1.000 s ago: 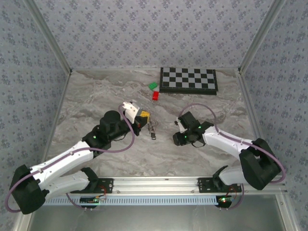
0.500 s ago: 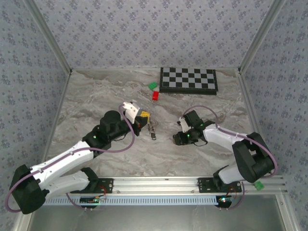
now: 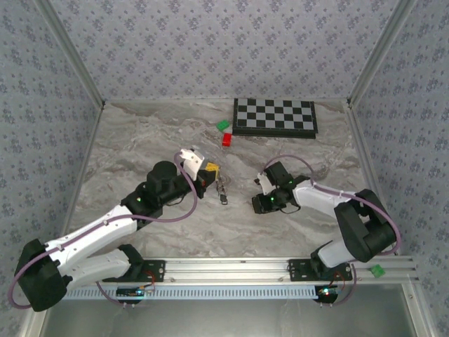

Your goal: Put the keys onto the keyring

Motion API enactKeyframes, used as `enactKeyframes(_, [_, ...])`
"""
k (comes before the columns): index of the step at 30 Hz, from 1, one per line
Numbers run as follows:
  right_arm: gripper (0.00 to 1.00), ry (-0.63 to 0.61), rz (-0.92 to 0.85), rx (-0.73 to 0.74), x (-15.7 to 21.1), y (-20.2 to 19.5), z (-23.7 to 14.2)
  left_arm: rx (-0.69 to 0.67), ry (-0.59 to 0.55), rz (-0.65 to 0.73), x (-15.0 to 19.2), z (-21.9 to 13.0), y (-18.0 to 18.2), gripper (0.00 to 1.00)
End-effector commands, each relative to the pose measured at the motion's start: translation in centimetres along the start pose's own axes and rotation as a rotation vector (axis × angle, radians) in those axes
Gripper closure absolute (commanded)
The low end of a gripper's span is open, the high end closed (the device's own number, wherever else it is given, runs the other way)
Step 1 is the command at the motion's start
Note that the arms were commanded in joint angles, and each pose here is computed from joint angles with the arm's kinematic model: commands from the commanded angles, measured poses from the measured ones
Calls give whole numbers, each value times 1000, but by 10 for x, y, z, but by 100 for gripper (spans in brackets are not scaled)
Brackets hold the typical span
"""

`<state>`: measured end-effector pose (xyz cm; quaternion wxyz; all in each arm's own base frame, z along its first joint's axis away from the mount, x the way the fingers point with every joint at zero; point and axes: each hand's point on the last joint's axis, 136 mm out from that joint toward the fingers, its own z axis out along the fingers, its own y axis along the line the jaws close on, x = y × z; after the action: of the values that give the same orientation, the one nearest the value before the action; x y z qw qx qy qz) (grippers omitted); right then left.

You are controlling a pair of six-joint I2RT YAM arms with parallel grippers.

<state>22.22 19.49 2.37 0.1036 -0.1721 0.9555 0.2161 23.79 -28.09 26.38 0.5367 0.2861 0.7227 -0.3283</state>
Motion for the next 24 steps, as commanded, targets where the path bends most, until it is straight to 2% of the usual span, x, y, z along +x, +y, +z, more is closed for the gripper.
enactKeyframes(1, [77, 0, -25, -9, -4, 5, -3, 27, -46, 9, -15, -2, -7, 100])
enactKeyframes(15, [82, 20, -32, 11, -2, 3, 0, 27, -45, 8, -15, -1, -7, 100])
enactKeyframes(24, [97, 19, -37, 22, -1, 3, -1, 27, -43, 9, -14, -1, -7, 100])
